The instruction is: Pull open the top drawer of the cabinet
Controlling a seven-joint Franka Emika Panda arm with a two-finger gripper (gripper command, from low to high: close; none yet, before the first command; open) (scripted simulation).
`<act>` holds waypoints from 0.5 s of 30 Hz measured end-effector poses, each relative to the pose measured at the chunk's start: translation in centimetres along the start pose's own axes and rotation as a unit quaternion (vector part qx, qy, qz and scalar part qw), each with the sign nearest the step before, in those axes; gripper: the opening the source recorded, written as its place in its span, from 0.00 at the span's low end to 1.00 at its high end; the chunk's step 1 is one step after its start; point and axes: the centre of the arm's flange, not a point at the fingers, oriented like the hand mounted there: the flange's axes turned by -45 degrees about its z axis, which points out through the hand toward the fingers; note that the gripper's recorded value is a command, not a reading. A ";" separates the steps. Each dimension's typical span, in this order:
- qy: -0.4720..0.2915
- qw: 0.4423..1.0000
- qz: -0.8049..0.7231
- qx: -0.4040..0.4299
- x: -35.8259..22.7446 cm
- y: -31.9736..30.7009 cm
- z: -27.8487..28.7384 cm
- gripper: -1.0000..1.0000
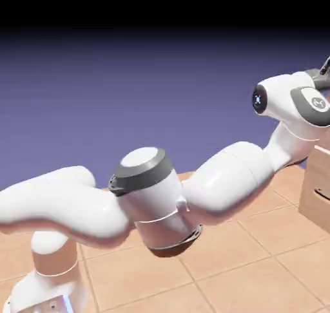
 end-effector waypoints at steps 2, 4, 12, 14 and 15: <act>0.005 0.997 -0.072 -0.010 -0.3 3.7 1.7 0.50; 0.008 0.989 -0.145 -0.021 -0.7 7.5 3.2 0.50; 0.008 0.984 -0.178 -0.026 -0.9 9.1 7.2 0.50; 0.008 0.984 -0.179 -0.026 -0.9 9.3 8.0 0.50; 0.008 0.984 -0.179 -0.026 -0.8 9.4 8.4 0.50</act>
